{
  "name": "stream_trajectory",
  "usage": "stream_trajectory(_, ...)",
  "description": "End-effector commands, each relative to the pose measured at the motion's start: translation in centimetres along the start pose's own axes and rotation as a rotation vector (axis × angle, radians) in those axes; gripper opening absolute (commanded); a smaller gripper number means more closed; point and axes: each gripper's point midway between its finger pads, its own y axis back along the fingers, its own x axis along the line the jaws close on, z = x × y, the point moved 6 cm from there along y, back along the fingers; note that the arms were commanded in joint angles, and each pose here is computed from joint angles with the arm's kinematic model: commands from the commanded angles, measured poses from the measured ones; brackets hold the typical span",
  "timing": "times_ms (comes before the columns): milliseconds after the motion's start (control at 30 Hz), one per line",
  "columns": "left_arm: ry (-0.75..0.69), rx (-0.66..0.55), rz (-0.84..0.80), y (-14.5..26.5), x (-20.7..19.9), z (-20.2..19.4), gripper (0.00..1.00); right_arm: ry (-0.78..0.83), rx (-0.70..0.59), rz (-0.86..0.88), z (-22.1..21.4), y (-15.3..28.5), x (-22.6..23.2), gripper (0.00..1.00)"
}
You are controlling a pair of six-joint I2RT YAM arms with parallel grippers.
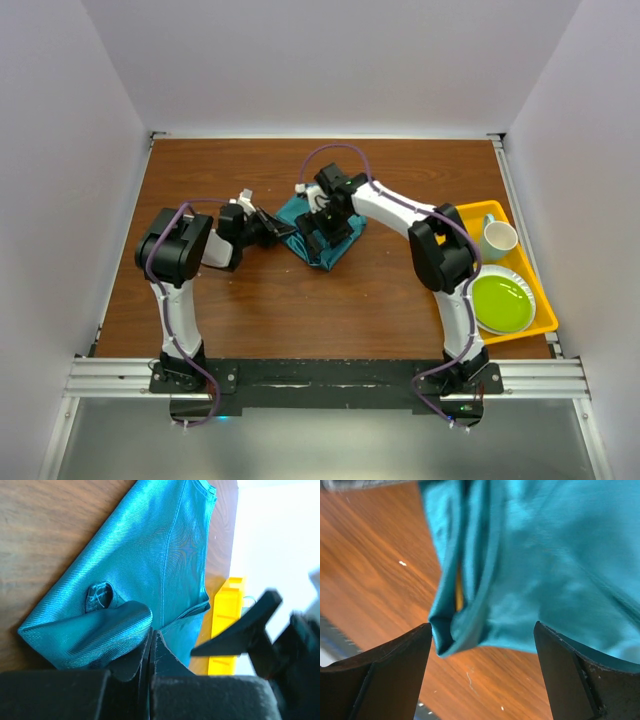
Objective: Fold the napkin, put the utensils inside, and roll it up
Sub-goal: Roll the napkin with the utensil
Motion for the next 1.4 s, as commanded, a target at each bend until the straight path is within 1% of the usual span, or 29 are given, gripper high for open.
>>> stream_trajectory(0, 0.032, 0.04, 0.239, 0.3, 5.0, -1.6, 0.0, 0.188, -0.051, -0.155, 0.1, -0.2, 2.2, 0.87)
stream_trajectory(200, 0.038, 0.045, 0.245, 0.3, 5.1, -1.6, 0.0, 0.247, -0.063, -0.248, -0.2, -0.9, 3.2, 0.87)
stream_trajectory(233, 0.039, 0.047, 0.248, 0.4, 5.1, -1.7, 0.0, 0.252, -0.071, -0.309, -0.1, -0.8, 2.7, 0.87)
stream_trajectory(333, 0.039, 0.049, 0.252, 0.4, 5.1, -1.6, 0.0, 0.261, -0.086, -0.366, 0.0, -0.6, 2.5, 0.82)
stream_trajectory(400, 0.036, 0.053, 0.252, 0.4, 5.1, -1.7, 0.0, 0.256, -0.093, -0.383, 0.1, -0.5, 2.2, 0.72)
stream_trajectory(500, 0.035, 0.057, 0.254, 0.4, 5.2, -1.7, 0.0, 0.255, -0.104, -0.383, 0.4, 0.0, 2.2, 0.5)
stream_trajectory(533, 0.032, 0.059, 0.253, 0.4, 5.2, -1.8, 0.0, 0.251, -0.104, -0.373, 0.3, 0.1, 2.2, 0.48)
stream_trajectory(633, 0.029, 0.06, 0.252, 0.4, 5.1, -1.7, 0.0, 0.235, -0.125, -0.304, 0.4, 0.8, 2.5, 0.47)
stream_trajectory(767, 0.033, 0.067, 0.259, 0.3, 5.2, -1.7, 0.0, 0.195, -0.12, -0.224, 0.3, 1.3, 2.4, 0.48)
stream_trajectory(800, 0.036, 0.071, 0.261, 0.3, 5.2, -1.8, 0.0, 0.18, -0.123, -0.193, 0.3, 1.5, 2.1, 0.48)
stream_trajectory(900, 0.035, 0.077, 0.26, 0.2, 5.2, -1.7, 0.0, 0.15, -0.118, -0.178, 0.1, 1.6, 0.9, 0.49)
stream_trajectory(1033, 0.036, 0.08, 0.263, 0.1, 5.2, -1.7, 0.0, 0.124, -0.08, -0.177, -0.7, 0.6, -0.2, 0.44)
stream_trajectory(1167, 0.039, 0.079, 0.265, 0.0, 5.2, -1.7, 0.0, 0.123, -0.066, -0.209, -1.2, 0.0, -1.0, 0.31)
stream_trajectory(1300, 0.043, 0.087, 0.271, 0.0, 5.3, -1.7, 0.0, 0.125, -0.044, -0.245, -1.7, -0.7, -1.7, 0.26)
stream_trajectory(1367, 0.044, 0.089, 0.277, 0.0, 5.3, -1.7, 0.0, 0.124, -0.034, -0.281, -1.9, -0.6, -2.2, 0.26)
